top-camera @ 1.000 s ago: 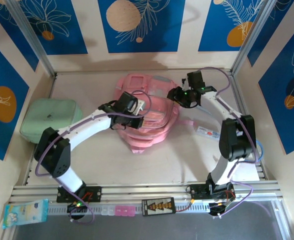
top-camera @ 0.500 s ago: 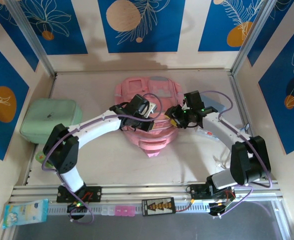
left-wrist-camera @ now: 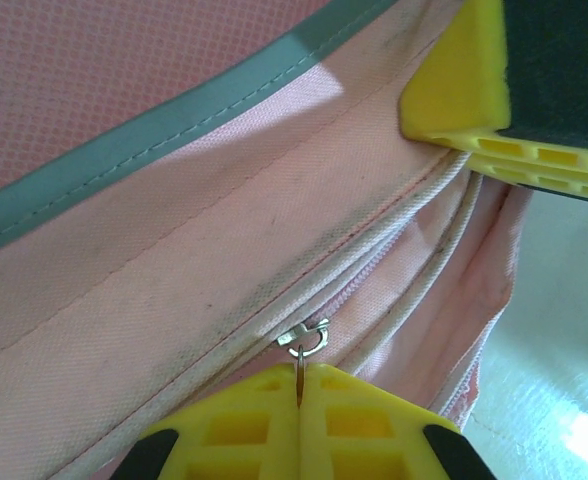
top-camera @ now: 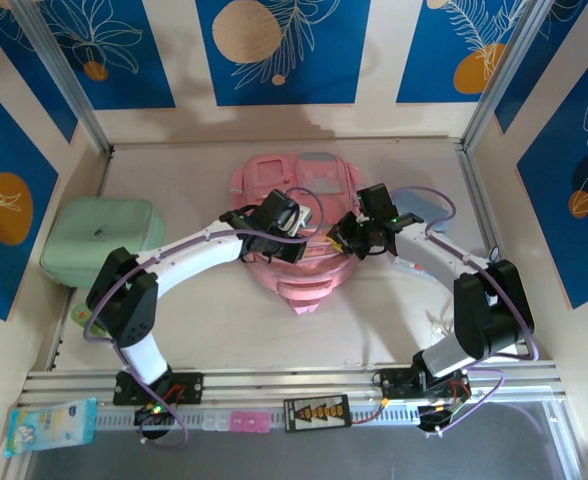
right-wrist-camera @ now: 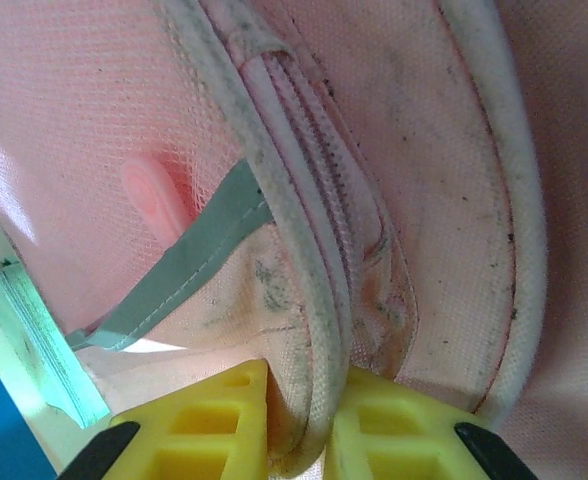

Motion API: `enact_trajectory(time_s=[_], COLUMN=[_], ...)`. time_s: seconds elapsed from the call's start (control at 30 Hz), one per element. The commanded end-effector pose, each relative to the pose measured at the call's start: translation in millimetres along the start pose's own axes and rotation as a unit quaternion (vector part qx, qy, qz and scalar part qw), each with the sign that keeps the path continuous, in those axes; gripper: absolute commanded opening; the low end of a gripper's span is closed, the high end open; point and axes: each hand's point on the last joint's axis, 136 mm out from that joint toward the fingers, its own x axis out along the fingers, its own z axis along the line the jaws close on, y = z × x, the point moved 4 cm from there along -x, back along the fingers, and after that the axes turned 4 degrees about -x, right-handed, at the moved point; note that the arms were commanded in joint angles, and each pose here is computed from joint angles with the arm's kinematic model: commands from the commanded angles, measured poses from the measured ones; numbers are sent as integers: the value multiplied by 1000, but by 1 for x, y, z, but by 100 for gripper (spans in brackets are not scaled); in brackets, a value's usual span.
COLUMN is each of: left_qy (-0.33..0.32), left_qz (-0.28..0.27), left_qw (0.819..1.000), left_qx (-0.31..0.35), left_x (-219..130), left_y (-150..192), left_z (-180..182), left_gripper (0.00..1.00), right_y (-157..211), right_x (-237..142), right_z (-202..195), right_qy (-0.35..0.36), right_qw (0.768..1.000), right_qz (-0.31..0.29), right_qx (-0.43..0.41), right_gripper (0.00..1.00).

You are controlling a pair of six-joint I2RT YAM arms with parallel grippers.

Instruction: Pack books, pencil case, and school supplies into a backpack

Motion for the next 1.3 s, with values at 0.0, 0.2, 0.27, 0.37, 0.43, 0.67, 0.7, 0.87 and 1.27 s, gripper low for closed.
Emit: enact_trajectory(time_s=[0.0, 0.2, 0.27, 0.37, 0.43, 0.67, 0.7, 0.87, 1.27], left_qy=[-37, -78, -93, -118, -129, -163, -169, -151, -125], left_qz=[4, 6, 8, 1, -2, 3, 2, -26, -83], left_qw=[999, 997, 996, 993, 992, 987, 986, 988, 989], left_qx=[-5, -13, -12, -7, -3, -2, -4, 5, -15], left_x=[-10, -24, -28, -34, -36, -39, -39, -39, -66], left_y=[8, 29, 37, 44, 46, 31, 29, 6, -17], left_z=[9, 35, 44, 59, 71, 114, 119, 123, 116], left_gripper=[0, 0, 0, 0, 0, 0, 0, 0, 44], right_y=[-10, -18, -19, -21, -22, -26, -25, -26, -21], right_x=[-14, -22, -23, -23, -23, -23, -22, -18, -60], right_z=[5, -3, -4, -2, 0, 3, 3, 3, 7], right_qy=[5, 36, 36, 31, 28, 29, 30, 38, 54], right_qw=[999, 996, 996, 996, 996, 995, 995, 995, 983], right_qz=[-51, -78, -84, -87, -89, -92, -91, -78, -100], right_qx=[-11, 3, 5, 0, -9, -24, -27, -44, -142], right_gripper=[16, 10, 9, 9, 9, 8, 8, 8, 57])
